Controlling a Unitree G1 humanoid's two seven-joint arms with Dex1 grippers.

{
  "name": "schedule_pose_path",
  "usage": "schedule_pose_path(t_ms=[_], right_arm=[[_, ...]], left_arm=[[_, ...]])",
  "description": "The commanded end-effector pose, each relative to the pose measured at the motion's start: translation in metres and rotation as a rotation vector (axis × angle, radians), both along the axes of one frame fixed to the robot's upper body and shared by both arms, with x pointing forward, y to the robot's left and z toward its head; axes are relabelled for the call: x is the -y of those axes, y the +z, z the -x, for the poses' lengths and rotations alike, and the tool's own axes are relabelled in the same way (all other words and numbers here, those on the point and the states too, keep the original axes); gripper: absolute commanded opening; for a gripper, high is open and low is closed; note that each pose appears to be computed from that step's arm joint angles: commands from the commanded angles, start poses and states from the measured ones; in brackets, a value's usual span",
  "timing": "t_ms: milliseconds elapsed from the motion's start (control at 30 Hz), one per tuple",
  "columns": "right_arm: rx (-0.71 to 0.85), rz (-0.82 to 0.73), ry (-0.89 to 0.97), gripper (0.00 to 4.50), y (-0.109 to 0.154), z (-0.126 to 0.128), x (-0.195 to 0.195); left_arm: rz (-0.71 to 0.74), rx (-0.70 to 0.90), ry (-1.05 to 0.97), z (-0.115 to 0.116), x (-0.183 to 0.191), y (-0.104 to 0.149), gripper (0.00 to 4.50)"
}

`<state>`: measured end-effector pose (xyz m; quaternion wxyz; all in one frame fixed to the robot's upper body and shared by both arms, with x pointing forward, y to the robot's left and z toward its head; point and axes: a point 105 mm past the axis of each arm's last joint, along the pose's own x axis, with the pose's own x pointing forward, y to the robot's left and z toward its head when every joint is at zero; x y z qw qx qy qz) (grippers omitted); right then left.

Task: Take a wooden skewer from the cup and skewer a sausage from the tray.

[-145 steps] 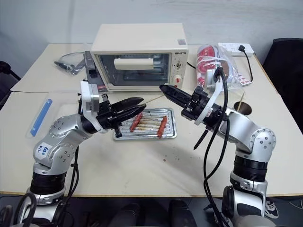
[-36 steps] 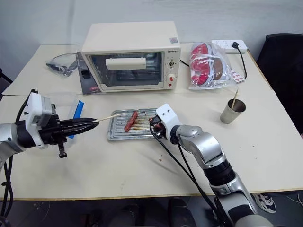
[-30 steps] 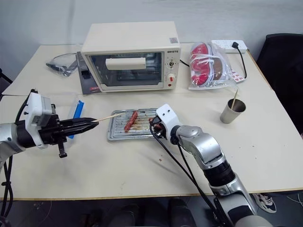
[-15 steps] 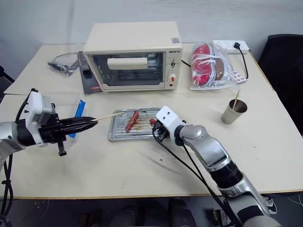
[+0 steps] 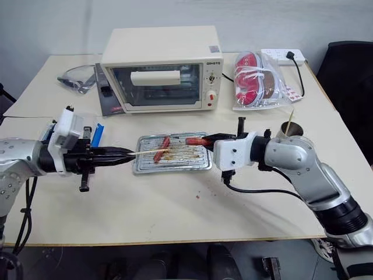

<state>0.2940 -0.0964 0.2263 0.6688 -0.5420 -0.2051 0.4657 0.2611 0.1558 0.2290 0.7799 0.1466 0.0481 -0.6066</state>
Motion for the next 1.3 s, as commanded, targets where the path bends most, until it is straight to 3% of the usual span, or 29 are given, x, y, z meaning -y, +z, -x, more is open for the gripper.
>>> schedule_pose_path(t_ms=[33, 567, 1300], right_arm=[[0.089, 0.007, 0.036, 0.36, 0.014, 0.008, 0.003], [0.145, 0.058, 0.052, 0.36, 0.009, 0.018, 0.008], [0.165, 0.013, 0.079, 0.36, 0.007, 0.027, -0.010]], left_arm=[[-0.003, 0.023, -0.035, -0.001, 0.005, 0.003, 0.00], [-0.019, 0.056, -0.068, -0.010, 0.007, 0.006, 0.00], [-0.009, 0.072, -0.106, -0.012, 0.020, 0.006, 0.00]])
